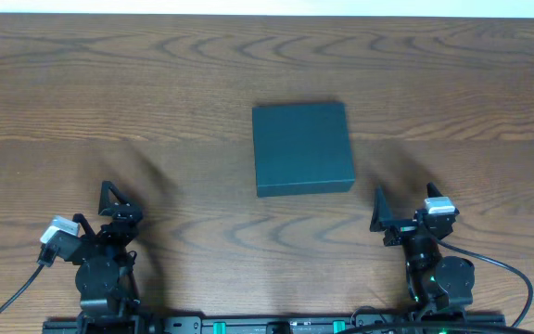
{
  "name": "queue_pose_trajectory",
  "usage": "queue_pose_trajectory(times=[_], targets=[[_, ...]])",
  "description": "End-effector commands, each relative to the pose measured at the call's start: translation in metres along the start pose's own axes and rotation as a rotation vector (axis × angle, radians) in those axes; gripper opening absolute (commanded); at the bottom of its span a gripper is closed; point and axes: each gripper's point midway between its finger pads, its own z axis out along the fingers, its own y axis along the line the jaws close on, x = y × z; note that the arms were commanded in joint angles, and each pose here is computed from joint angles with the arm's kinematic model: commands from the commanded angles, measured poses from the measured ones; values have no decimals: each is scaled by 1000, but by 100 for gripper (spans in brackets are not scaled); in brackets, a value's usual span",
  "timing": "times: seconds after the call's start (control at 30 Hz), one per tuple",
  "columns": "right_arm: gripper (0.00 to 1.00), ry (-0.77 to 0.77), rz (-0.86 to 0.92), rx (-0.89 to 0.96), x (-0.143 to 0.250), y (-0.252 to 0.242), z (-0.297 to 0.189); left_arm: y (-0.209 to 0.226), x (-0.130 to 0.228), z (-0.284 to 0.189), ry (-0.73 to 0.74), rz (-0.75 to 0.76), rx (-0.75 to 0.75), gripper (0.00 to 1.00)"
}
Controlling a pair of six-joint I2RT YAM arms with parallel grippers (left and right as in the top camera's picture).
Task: Pack container
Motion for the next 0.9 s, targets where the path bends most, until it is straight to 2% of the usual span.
queue_pose_trajectory(times=[0.0, 0.5, 0.63, 0.87], targets=[[99, -3, 17, 8, 0, -2, 0, 1, 9, 1, 21, -8, 17, 99], [99, -3, 18, 8, 0, -2, 0, 3, 28, 4, 71, 23, 47, 99], [99, -3, 18, 9, 0, -2, 0, 3, 28, 4, 69, 122, 51, 98], [99, -3, 17, 8, 0, -2, 0, -9, 39, 1, 96, 593, 148, 99]])
